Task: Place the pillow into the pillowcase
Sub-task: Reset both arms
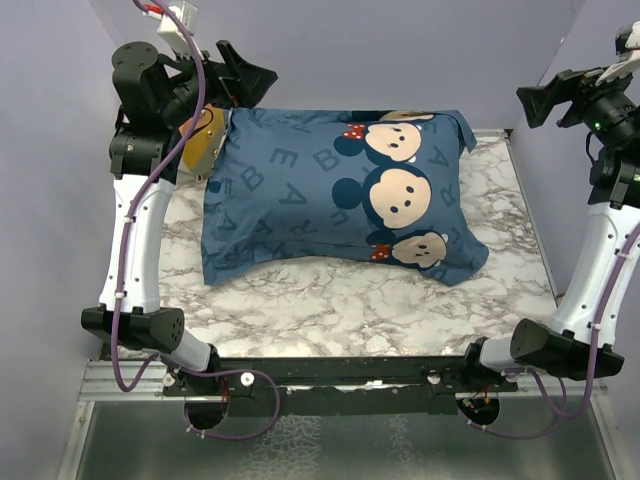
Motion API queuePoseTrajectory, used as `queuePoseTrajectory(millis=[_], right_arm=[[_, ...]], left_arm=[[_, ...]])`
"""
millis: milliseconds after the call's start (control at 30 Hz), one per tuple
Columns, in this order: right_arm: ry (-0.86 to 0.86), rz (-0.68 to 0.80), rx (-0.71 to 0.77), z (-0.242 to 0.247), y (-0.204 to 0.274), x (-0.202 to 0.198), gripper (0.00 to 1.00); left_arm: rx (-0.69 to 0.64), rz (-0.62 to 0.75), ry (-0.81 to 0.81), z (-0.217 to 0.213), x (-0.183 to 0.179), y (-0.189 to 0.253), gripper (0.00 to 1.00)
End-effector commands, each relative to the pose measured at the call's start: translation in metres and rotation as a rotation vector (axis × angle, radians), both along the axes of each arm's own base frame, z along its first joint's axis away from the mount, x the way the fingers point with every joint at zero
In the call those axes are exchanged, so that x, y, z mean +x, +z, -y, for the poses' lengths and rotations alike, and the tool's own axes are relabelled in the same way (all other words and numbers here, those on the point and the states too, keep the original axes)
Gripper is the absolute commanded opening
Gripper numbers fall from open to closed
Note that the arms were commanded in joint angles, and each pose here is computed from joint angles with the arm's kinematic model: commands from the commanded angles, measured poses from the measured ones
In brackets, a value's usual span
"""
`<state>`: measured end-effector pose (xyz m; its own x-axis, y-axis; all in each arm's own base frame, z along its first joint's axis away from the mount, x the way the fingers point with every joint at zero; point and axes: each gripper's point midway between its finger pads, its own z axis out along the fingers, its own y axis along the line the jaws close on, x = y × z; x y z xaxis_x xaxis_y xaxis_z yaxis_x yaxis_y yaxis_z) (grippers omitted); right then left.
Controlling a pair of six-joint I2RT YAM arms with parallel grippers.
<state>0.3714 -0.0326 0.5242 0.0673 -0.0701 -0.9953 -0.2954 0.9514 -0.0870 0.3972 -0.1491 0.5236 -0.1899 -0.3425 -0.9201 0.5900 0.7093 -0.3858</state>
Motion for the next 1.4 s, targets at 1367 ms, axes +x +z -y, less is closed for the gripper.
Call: queuePoseTrajectory(millis=[1367], right_arm=[[0.011,-0.232,0.135,0.004,-0.04,0.016,1.0]], left_arm=[[-0.005,0.003,-0.052,0.002,-0.027,-0.029,0.99]])
